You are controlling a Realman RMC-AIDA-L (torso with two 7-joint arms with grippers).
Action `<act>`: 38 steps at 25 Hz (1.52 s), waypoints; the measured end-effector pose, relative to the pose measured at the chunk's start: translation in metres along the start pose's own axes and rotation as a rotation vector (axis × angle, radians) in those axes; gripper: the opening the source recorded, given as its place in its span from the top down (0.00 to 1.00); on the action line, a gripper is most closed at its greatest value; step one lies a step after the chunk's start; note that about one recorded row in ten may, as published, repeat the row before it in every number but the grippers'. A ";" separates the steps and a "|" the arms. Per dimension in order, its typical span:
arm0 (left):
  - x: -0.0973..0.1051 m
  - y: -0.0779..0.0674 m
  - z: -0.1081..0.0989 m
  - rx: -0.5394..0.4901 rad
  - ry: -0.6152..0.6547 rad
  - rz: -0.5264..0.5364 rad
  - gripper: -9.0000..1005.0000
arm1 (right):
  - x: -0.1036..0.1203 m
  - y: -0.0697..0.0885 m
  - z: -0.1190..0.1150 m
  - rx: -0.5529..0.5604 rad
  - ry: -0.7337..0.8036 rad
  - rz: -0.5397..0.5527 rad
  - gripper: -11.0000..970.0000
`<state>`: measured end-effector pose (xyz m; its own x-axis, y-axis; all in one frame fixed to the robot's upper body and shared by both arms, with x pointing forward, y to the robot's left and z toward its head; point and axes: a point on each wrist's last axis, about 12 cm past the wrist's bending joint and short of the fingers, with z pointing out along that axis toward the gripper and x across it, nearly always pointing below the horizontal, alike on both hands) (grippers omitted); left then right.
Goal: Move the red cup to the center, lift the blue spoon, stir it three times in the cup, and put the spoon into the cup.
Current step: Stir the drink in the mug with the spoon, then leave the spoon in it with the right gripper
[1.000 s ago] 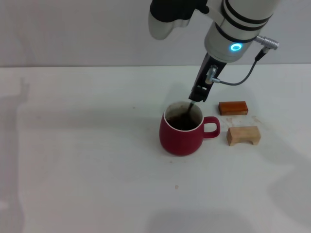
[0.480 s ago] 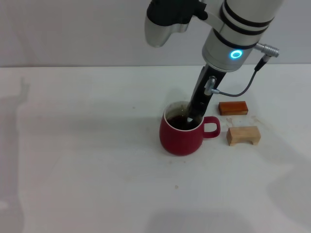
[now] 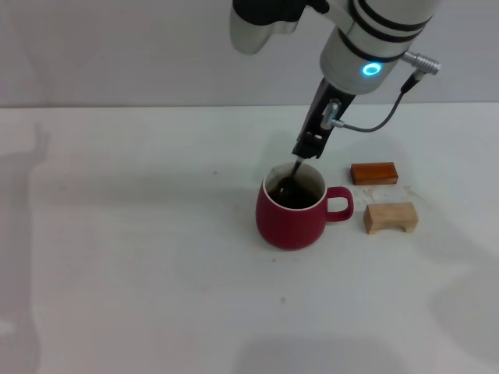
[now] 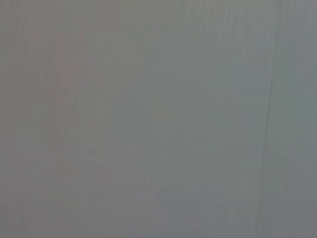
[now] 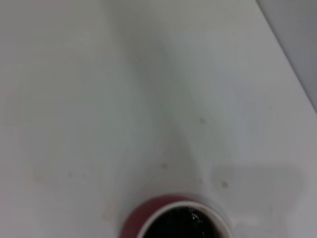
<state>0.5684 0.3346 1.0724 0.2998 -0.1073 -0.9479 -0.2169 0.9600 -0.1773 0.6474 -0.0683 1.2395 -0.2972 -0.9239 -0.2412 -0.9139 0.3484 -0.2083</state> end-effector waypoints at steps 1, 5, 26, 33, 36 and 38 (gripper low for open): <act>0.000 0.000 0.000 0.000 0.000 0.000 0.14 | 0.000 0.000 0.000 0.000 0.000 0.000 0.85; 0.000 0.000 0.000 0.000 -0.001 -0.001 0.14 | 0.004 0.000 -0.001 -0.011 0.029 0.013 0.85; -0.002 -0.001 0.000 0.002 -0.016 -0.003 0.14 | -0.007 0.002 -0.003 0.004 -0.016 0.007 0.85; -0.002 -0.001 -0.001 0.001 -0.015 -0.003 0.14 | 0.005 0.006 -0.001 -0.037 0.056 0.009 0.85; -0.001 0.000 -0.001 -0.001 -0.014 -0.002 0.14 | 0.003 0.015 -0.001 -0.102 0.045 -0.003 0.85; -0.001 0.001 -0.001 -0.001 -0.015 -0.002 0.14 | 0.001 0.018 -0.001 -0.120 0.036 -0.008 0.85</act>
<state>0.5666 0.3350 1.0734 0.3140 -0.1051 -0.9436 -0.2174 0.9595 -0.1792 0.6304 -0.0633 1.2363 -0.2974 -0.9325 -0.2049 -0.9422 0.3214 -0.0950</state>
